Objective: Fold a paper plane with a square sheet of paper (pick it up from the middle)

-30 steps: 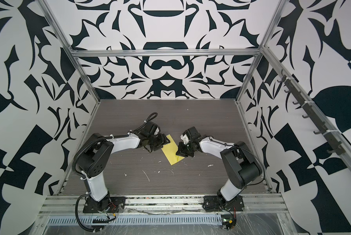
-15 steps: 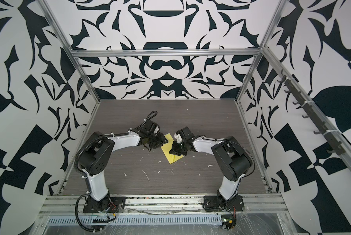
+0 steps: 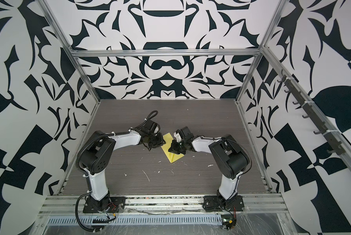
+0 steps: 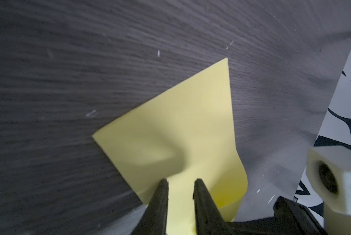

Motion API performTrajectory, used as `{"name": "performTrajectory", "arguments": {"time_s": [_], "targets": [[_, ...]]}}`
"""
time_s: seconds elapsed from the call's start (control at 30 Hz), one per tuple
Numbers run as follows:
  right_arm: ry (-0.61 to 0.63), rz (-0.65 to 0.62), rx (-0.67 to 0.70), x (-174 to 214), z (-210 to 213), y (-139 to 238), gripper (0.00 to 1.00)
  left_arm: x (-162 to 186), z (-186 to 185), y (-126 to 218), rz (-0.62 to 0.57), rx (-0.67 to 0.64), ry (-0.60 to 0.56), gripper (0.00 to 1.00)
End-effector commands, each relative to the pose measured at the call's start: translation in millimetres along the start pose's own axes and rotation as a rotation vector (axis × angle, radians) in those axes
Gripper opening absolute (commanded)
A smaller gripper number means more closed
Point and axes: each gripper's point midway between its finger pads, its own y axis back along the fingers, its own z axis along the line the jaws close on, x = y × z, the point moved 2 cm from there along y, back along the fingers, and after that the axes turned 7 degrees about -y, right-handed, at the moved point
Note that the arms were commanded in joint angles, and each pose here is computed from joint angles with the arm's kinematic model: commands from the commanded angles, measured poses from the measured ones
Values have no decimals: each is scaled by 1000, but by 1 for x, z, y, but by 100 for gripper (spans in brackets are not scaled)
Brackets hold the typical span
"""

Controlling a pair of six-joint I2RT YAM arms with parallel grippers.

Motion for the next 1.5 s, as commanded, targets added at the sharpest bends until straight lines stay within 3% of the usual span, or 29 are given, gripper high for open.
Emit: {"name": "performTrajectory", "arguments": {"time_s": [0.0,1.47], "targets": [[35,-28,-50,-7,17,0,3,8,16,-6,39,-69,17,26],[43,17,-57,2,5,-14,6,8,19,-8,51,-85,13,26]]}}
